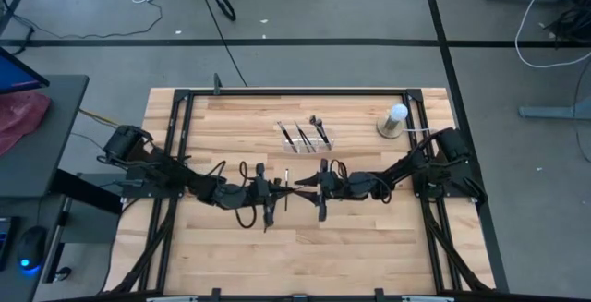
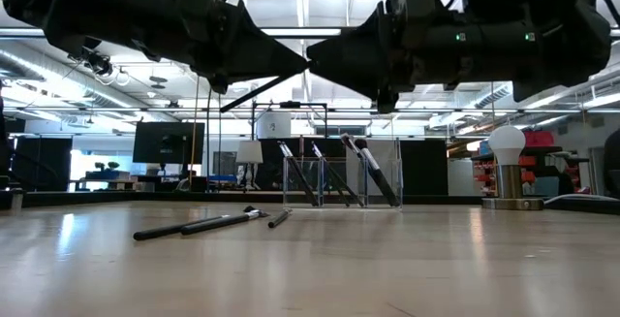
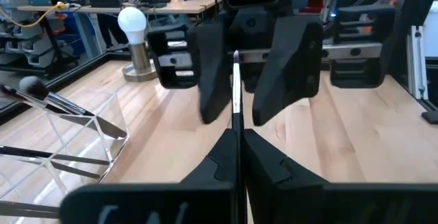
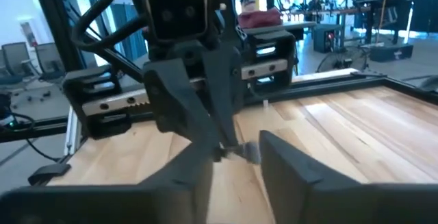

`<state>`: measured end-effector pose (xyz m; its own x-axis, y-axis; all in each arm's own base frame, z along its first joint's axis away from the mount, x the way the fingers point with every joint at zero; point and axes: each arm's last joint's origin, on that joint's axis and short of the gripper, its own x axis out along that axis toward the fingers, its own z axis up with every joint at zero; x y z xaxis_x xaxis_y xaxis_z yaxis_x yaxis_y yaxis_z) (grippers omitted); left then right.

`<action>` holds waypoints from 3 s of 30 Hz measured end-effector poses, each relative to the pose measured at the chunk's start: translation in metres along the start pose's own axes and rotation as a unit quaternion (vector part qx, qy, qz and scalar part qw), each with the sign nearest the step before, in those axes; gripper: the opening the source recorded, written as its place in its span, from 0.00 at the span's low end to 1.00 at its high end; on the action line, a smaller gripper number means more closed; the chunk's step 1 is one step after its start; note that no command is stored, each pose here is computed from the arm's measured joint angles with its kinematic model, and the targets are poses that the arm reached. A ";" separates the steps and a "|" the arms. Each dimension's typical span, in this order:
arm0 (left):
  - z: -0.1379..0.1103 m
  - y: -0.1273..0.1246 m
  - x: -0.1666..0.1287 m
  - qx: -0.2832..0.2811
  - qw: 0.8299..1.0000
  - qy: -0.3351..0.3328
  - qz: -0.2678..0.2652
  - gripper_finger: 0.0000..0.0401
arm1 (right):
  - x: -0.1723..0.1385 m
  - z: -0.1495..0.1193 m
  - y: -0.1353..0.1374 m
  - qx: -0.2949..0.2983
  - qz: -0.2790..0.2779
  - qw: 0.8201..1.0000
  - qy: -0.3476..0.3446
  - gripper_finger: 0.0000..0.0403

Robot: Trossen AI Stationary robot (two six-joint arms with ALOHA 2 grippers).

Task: Put items in baskets/containers
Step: Put the black eyeshadow brush into the transparent organizer

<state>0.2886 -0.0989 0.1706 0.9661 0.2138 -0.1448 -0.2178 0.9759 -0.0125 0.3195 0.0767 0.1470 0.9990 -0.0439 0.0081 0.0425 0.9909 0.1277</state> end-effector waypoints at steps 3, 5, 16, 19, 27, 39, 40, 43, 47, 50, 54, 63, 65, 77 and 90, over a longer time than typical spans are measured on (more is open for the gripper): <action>0.000 0.000 0.000 -0.001 1.000 -0.001 0.000 0.03 | -0.001 0.000 0.002 -0.005 0.004 1.000 0.000 0.18; 0.000 0.001 0.001 -0.003 1.000 0.000 0.000 0.03 | -0.001 0.000 0.002 -0.005 0.004 1.000 -0.001 0.09; -0.002 0.005 0.002 0.002 1.000 0.010 0.016 0.29 | -0.011 0.027 -0.004 -0.045 -0.080 0.994 0.067 0.02; -0.003 0.006 0.003 0.002 1.000 0.016 0.020 0.41 | -0.016 0.059 -0.011 -0.067 -0.131 0.982 0.118 0.02; -0.007 0.012 0.006 -0.022 0.999 0.033 0.032 0.55 | 0.007 0.140 -0.047 -0.092 -0.180 0.947 0.250 0.02; -0.021 0.012 0.003 -0.045 0.994 0.094 0.045 0.51 | 0.051 0.149 -0.121 -0.087 -0.167 0.916 0.354 0.02; -0.021 0.013 0.003 -0.045 0.994 0.094 0.045 0.51 | 0.053 0.146 -0.125 -0.086 -0.163 0.914 0.362 0.03; -0.021 0.013 0.002 -0.042 0.993 0.094 0.050 0.50 | 0.056 0.137 -0.136 -0.071 -0.144 0.911 0.379 0.03; -0.021 0.013 0.002 -0.041 0.993 0.094 0.057 0.49 | 0.059 0.128 -0.146 -0.055 -0.130 0.909 0.392 0.03; -0.022 0.013 0.002 -0.039 0.993 0.096 0.058 0.49 | 0.061 0.121 -0.153 -0.041 -0.116 0.908 0.401 0.03; -0.022 0.013 0.002 -0.039 0.993 0.096 0.058 0.49 | 0.063 0.113 -0.163 -0.019 -0.093 0.907 0.411 0.03; -0.021 0.014 0.003 -0.040 0.993 0.095 0.059 0.49 | 0.066 0.099 -0.183 0.006 -0.086 0.904 0.419 0.03; -0.021 0.014 0.003 -0.040 0.993 0.095 0.059 0.49 | 0.067 0.096 -0.187 0.006 -0.088 0.902 0.422 0.03; -0.021 0.014 0.003 -0.039 0.993 0.091 0.069 0.49 | 0.075 0.100 -0.192 -0.009 -0.090 0.922 0.376 0.20; -0.021 0.014 0.003 -0.039 0.993 0.091 0.069 0.49 | 0.082 0.110 -0.193 -0.007 -0.096 0.944 0.317 0.47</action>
<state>0.2849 -0.0852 0.1490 0.8862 0.3277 -0.3274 -0.3642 0.9297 -0.0553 0.3921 -0.1320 0.2317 0.7803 -0.1426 -0.6089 0.2191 0.9743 0.0526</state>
